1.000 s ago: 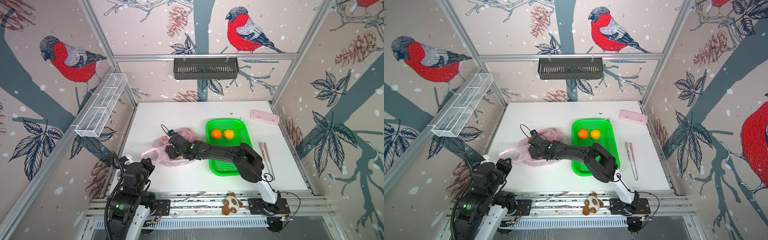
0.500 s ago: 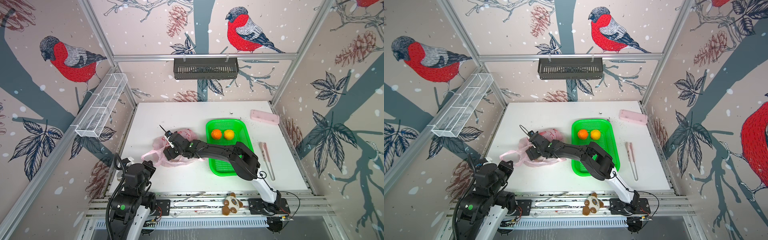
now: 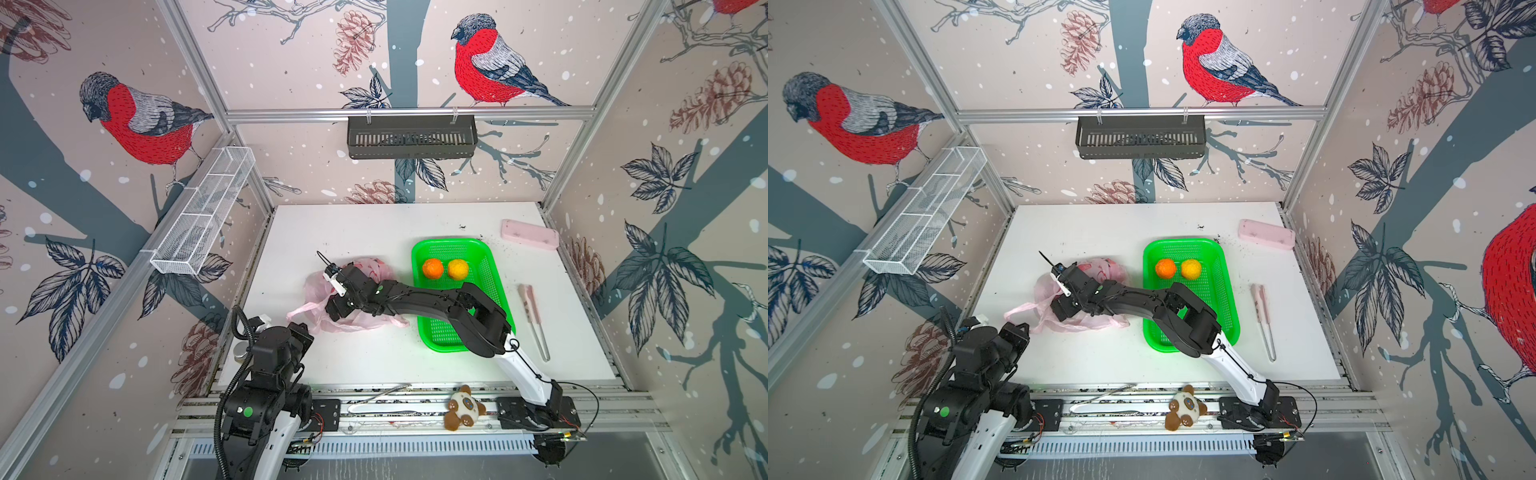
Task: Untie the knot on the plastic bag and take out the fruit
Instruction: 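Push the right gripper down into the bag toward the pink dragon fruit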
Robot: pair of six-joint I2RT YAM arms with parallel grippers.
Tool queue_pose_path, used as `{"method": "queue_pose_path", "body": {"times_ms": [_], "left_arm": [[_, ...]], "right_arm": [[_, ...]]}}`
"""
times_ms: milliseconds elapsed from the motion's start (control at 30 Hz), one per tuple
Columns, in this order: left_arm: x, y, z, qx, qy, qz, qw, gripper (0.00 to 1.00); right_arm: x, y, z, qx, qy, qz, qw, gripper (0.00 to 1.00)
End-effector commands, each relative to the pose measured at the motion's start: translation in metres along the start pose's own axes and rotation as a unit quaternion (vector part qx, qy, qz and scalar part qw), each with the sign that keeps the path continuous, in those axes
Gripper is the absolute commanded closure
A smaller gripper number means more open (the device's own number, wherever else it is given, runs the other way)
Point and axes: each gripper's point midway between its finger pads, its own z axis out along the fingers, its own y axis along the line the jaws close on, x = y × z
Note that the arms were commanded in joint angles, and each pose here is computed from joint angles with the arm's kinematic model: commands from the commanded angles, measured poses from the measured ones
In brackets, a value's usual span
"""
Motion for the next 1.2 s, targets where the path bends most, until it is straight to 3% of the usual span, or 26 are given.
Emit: {"method": "queue_pose_path", "body": {"times_ms": [0, 500, 1167], "left_arm": [[-0.002, 0.000, 0.000, 0.000, -0.007, 0.000, 1.000, 1.00], [-0.021, -0.014, 0.004, 0.014, -0.049, 0.000, 0.999, 1.00], [-0.024, -0.008, 0.013, 0.007, -0.068, -0.003, 0.998, 1.00]], "right_arm": [[0.010, -0.004, 0.005, 0.006, 0.013, -0.004, 1.000, 0.15], [0.003, -0.006, -0.021, 0.031, -0.006, 0.008, 0.999, 0.52], [0.010, 0.000, -0.063, 0.053, -0.011, 0.012, 0.998, 0.69]]}}
